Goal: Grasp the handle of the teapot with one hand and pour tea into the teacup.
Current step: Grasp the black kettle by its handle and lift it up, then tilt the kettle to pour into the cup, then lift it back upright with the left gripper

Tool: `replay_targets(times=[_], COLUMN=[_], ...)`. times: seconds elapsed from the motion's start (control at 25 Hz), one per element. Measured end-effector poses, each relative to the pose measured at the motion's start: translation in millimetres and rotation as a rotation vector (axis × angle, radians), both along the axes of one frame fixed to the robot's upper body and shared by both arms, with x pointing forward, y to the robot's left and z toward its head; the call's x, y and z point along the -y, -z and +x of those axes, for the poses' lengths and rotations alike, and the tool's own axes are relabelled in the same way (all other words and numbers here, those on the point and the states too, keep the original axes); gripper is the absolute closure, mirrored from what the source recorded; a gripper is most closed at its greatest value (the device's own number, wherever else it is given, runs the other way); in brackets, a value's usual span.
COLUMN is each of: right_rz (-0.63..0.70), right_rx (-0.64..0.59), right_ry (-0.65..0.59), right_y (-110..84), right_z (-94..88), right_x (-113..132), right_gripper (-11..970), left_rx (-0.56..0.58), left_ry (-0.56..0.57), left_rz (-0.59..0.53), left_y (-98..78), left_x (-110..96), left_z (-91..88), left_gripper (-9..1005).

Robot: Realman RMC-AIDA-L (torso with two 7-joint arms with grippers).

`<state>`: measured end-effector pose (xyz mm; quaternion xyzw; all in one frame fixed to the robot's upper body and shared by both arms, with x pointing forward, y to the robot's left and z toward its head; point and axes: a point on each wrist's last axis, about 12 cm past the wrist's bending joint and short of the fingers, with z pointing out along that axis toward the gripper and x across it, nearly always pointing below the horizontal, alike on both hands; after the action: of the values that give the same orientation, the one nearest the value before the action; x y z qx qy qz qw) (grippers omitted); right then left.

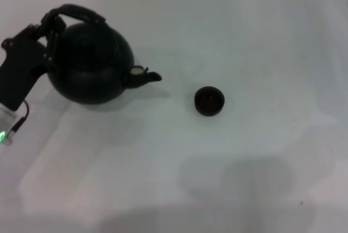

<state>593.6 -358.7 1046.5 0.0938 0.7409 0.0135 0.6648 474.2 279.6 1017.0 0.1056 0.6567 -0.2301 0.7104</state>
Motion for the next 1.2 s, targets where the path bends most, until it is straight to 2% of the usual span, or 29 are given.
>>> replay_targets(times=[0.04, 0.44, 0.92, 1.2], right_rz=[0.001, 0.013, 0.054, 0.056], right_rx=[0.000, -0.009, 0.001, 0.006], right_ry=[0.000, -0.001, -0.001, -0.007], right_y=[0.2, 3.5, 2.7, 1.2], right_z=[-0.1, -1.6, -0.8, 1.6], right_x=[-0.3, -3.9, -6.1, -8.7], right_gripper=[130, 130, 130, 130], left_rx=[0.030, 0.162, 0.233, 0.268], left_ry=[0.015, 0.053, 0.084, 0.127], left_rz=[0.018, 0.137, 0.242, 0.310], left_y=[-4.8, -21.1, -25.5, -24.9], left_x=[3.8, 20.9, 31.7, 49.0], left_z=[8.1, 34.2, 42.5, 45.3], left_gripper=[845, 844, 847, 852])
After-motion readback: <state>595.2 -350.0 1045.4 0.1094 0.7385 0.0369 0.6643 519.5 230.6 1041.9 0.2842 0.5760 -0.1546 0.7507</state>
